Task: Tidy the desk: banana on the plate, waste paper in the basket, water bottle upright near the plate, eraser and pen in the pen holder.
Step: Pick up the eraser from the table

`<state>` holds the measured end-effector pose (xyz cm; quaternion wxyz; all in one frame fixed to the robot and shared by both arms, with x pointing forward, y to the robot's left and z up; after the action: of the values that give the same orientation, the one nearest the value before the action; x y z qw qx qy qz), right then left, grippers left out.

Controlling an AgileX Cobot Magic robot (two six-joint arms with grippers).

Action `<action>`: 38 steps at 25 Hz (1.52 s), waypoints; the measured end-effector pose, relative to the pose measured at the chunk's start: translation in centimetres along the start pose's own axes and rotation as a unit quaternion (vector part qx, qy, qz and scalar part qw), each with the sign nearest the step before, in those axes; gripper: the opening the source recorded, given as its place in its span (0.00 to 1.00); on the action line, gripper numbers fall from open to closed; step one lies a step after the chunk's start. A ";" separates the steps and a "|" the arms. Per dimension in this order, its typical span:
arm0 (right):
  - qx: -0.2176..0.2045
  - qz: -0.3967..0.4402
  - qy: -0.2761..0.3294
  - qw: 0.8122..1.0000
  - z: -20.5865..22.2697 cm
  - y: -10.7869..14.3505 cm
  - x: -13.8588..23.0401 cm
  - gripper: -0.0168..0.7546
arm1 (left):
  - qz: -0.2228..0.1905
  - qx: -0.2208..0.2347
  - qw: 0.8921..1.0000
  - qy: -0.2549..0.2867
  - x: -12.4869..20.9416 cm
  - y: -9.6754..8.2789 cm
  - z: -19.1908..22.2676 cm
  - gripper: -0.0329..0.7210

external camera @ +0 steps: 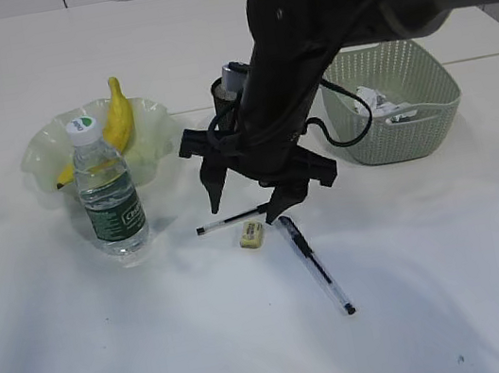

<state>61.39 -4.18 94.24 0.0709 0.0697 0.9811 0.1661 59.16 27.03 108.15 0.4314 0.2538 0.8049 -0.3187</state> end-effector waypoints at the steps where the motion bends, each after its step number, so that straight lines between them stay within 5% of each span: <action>1: 0.003 0.004 0.003 1.000 0.5 -0.1 0.0 0.66 | 0.000 0.002 1.000 0.001 0.0 -0.1 0.0 0.36; 12: -0.016 0.025 -0.029 0.999 2.3 0.2 -1.2 0.66 | 0.000 0.031 0.999 0.010 0.2 -0.9 -0.1 0.36; 38: 0.033 0.038 -0.021 0.999 5.2 -2.0 -1.7 0.66 | -0.007 0.036 0.999 0.033 0.8 -1.0 -0.1 0.36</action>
<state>63.69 -4.72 88.94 0.0826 0.1122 0.9810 0.1351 58.00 26.56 107.79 0.3929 0.2735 0.8086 -0.3421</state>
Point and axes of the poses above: a point on each arm's last joint axis where the gripper is mounted, z pointing out along that axis toward the gripper, y along the wrist's bending axis when the last joint is at zero, x = y × z, the point moved 4 cm from there along z, pointing out along that axis toward the gripper, and after that the axes turned 5 degrees about -z, right-handed, at the moved point
